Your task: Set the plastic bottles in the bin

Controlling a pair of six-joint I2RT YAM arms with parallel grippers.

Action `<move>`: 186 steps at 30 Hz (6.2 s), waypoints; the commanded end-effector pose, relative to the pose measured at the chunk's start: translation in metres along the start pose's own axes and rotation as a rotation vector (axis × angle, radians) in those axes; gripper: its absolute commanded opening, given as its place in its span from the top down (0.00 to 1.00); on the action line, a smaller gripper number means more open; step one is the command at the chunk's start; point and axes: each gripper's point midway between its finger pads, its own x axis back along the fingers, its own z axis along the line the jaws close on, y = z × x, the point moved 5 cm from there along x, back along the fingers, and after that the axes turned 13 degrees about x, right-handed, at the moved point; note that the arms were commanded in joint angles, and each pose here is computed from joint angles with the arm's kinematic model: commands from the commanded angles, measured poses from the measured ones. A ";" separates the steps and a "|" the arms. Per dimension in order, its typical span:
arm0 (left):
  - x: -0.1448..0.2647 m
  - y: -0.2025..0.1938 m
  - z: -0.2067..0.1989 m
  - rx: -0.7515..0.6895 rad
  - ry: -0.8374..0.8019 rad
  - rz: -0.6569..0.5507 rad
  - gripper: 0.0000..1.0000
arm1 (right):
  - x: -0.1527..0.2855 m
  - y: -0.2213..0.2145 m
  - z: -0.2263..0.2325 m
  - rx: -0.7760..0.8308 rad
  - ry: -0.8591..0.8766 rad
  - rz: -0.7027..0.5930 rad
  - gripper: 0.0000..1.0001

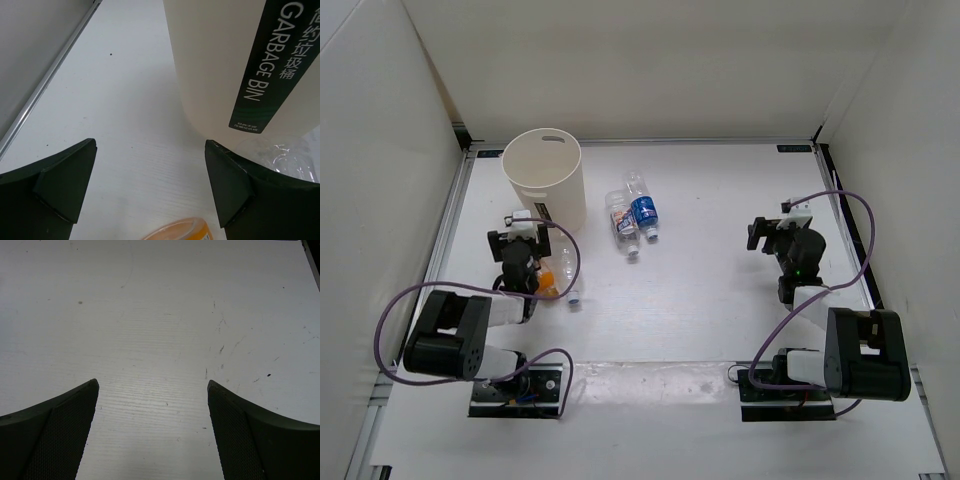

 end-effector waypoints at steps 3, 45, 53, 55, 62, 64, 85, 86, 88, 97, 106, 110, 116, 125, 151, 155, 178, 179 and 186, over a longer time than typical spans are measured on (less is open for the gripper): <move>0.008 0.036 -0.009 0.001 -0.038 -0.057 0.00 | -0.005 0.023 -0.007 0.012 -0.023 -0.079 0.10; 0.078 0.081 0.002 0.737 0.322 0.731 0.00 | -0.005 0.023 0.002 0.048 -0.094 -0.078 0.10; 0.069 0.035 -0.004 0.772 0.392 0.888 0.00 | -0.006 0.024 0.000 0.045 -0.089 -0.075 0.10; 0.065 0.026 -0.005 0.756 0.422 0.931 0.00 | -0.006 0.024 -0.001 0.042 -0.088 -0.073 0.10; 0.049 -0.009 -0.005 0.706 0.441 0.997 0.00 | -0.006 0.023 -0.002 0.030 -0.065 -0.065 0.10; 0.047 -0.018 -0.004 0.696 0.440 1.014 0.02 | -0.007 0.022 -0.003 0.029 -0.062 -0.061 0.10; 0.075 0.156 0.036 0.589 0.534 0.533 0.69 | -0.008 0.022 -0.003 0.029 -0.020 -0.071 0.10; 0.074 0.176 0.037 0.591 0.527 0.478 0.69 | -0.007 0.025 0.000 0.034 0.003 -0.084 0.10; 0.073 0.200 0.041 0.577 0.528 0.423 0.70 | -0.007 0.024 0.000 0.036 0.005 -0.085 0.10; 0.065 0.248 0.040 0.613 0.459 0.274 0.72 | -0.007 0.024 0.001 0.045 -0.009 -0.085 0.10; 0.018 0.305 0.014 0.608 0.235 0.100 0.69 | -0.006 0.024 0.000 0.048 -0.022 -0.086 0.10; -0.007 0.340 -0.004 0.582 0.145 0.055 0.69 | -0.006 0.024 0.002 0.050 -0.020 -0.085 0.10; -0.062 0.345 -0.063 0.470 0.012 0.118 0.66 | -0.006 0.024 0.001 0.052 -0.024 -0.087 0.10; -0.113 0.285 -0.111 0.387 -0.002 0.293 0.62 | -0.006 0.024 0.001 0.047 -0.018 -0.089 0.10; -0.035 0.412 -0.076 0.195 -0.128 -0.183 0.00 | -0.006 0.025 0.001 0.049 -0.018 -0.090 0.10; 0.003 0.437 -0.039 0.181 -0.053 -0.321 0.00 | -0.006 0.024 0.001 0.050 -0.020 -0.087 0.10; 0.087 0.199 -0.056 0.412 -0.288 0.186 0.00 | -0.005 0.024 0.005 0.056 -0.054 -0.081 0.10; 0.085 0.177 -0.053 0.397 -0.256 0.207 0.00 | -0.005 0.024 0.005 0.058 -0.057 -0.080 0.10; 0.091 0.120 -0.063 0.266 -0.270 0.357 0.00 | -0.005 0.024 0.004 0.059 -0.061 -0.082 0.10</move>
